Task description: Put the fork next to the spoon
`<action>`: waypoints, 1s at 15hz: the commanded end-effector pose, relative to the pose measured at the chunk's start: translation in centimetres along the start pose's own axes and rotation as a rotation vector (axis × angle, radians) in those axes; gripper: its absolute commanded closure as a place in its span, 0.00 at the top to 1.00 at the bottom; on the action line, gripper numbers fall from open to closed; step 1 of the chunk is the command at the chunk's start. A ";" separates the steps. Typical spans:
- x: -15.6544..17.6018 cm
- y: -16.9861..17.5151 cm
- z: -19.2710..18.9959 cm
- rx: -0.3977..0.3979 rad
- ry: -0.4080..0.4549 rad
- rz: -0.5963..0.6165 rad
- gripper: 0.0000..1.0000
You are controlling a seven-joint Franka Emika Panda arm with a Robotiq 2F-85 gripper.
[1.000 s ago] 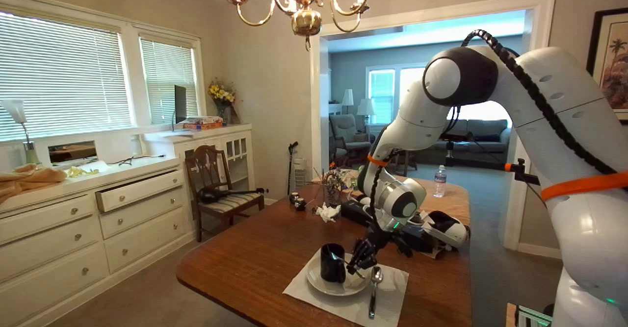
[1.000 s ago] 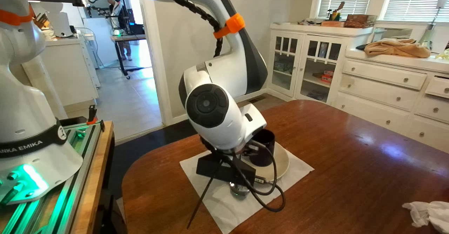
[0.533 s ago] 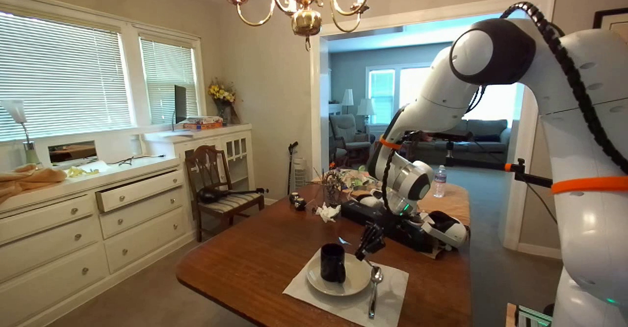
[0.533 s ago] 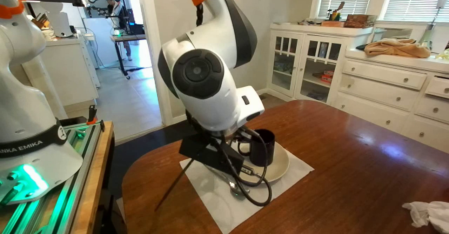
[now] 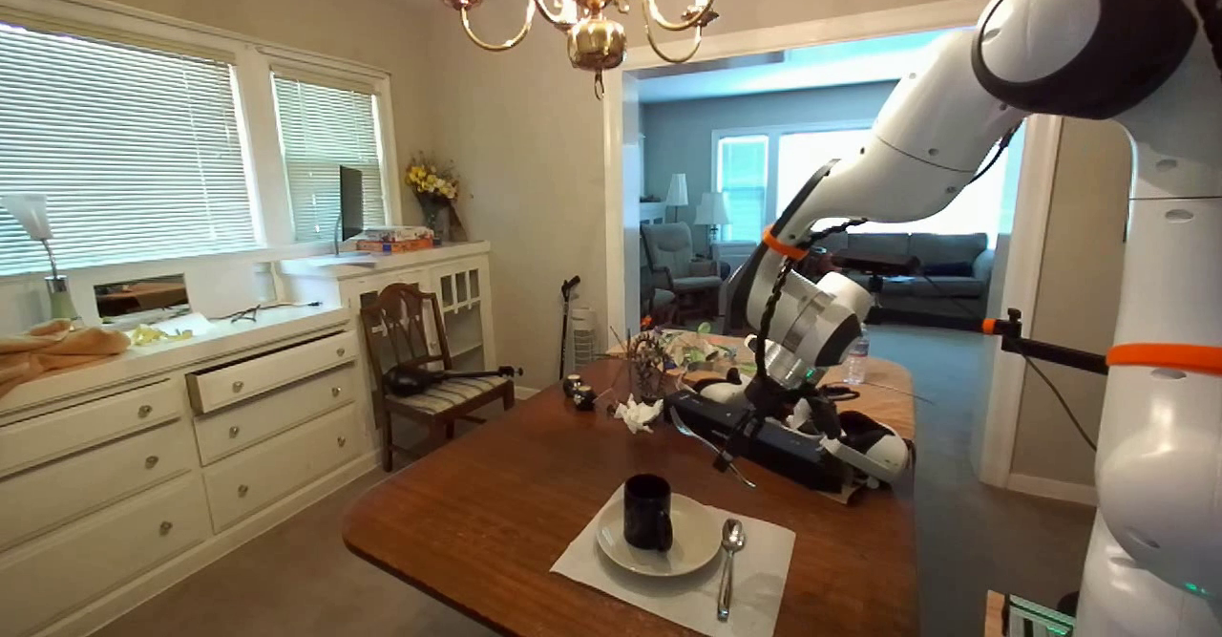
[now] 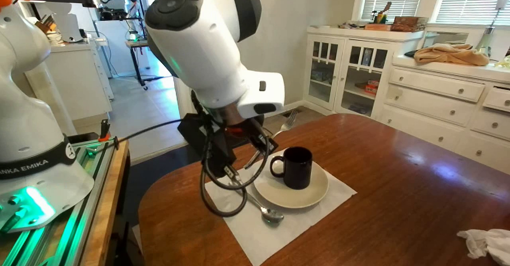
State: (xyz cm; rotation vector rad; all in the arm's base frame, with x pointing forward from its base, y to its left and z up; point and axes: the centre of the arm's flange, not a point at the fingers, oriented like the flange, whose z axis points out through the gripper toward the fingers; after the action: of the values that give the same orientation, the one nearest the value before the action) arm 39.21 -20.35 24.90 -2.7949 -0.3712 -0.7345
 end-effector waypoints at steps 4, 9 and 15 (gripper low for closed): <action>1.3 -3.0 -2.1 -0.154 -0.052 0.340 0.04; 1.2 -3.3 -0.7 -0.196 -0.097 0.612 0.04; 0.4 -2.5 1.4 -0.149 -0.215 0.896 0.04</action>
State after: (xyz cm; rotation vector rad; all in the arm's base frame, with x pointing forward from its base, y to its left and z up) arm 38.36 -17.69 22.90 -2.8107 0.7683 -0.4025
